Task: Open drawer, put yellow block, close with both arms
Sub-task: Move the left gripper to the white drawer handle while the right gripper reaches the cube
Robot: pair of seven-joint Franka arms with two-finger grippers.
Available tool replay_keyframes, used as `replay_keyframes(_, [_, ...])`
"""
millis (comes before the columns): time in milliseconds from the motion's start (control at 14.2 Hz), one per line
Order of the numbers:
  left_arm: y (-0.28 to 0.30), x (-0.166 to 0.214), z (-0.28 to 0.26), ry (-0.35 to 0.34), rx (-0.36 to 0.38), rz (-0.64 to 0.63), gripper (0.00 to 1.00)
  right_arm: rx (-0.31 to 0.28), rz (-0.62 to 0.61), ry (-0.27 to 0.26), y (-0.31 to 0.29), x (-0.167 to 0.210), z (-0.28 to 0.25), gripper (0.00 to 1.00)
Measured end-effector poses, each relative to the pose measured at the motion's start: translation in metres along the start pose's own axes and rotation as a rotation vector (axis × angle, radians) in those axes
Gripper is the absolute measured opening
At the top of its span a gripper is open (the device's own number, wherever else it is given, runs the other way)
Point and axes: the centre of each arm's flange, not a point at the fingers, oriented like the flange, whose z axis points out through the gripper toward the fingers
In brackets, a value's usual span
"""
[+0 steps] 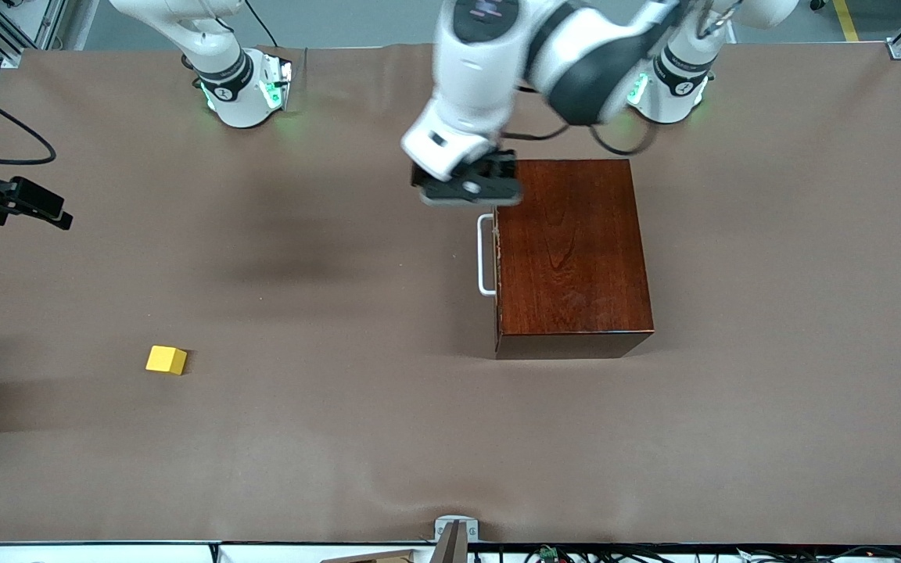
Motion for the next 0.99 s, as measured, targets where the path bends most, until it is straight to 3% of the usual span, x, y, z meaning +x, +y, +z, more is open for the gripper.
replay_keyframes(141, [0.034, -0.033, 0.019, 0.054, 0.068, 0.065, 1.00, 0.000, 0.001, 0.006, 0.000, 0.002, 0.002, 1.00])
replay_keyframes(282, [0.050, -0.045, 0.036, 0.067, 0.076, 0.031, 1.00, 0.000, 0.001, 0.009, 0.000, 0.005, 0.008, 1.00])
replay_keyframes(635, [0.050, -0.006, 0.089, 0.085, 0.017, -0.081, 1.00, -0.004, 0.002, 0.001, 0.000, 0.022, 0.031, 1.00])
replay_keyframes(987, [0.021, 0.037, 0.135, 0.058, 0.036, 0.031, 1.00, -0.007, 0.003, 0.000, -0.001, 0.039, 0.055, 1.00])
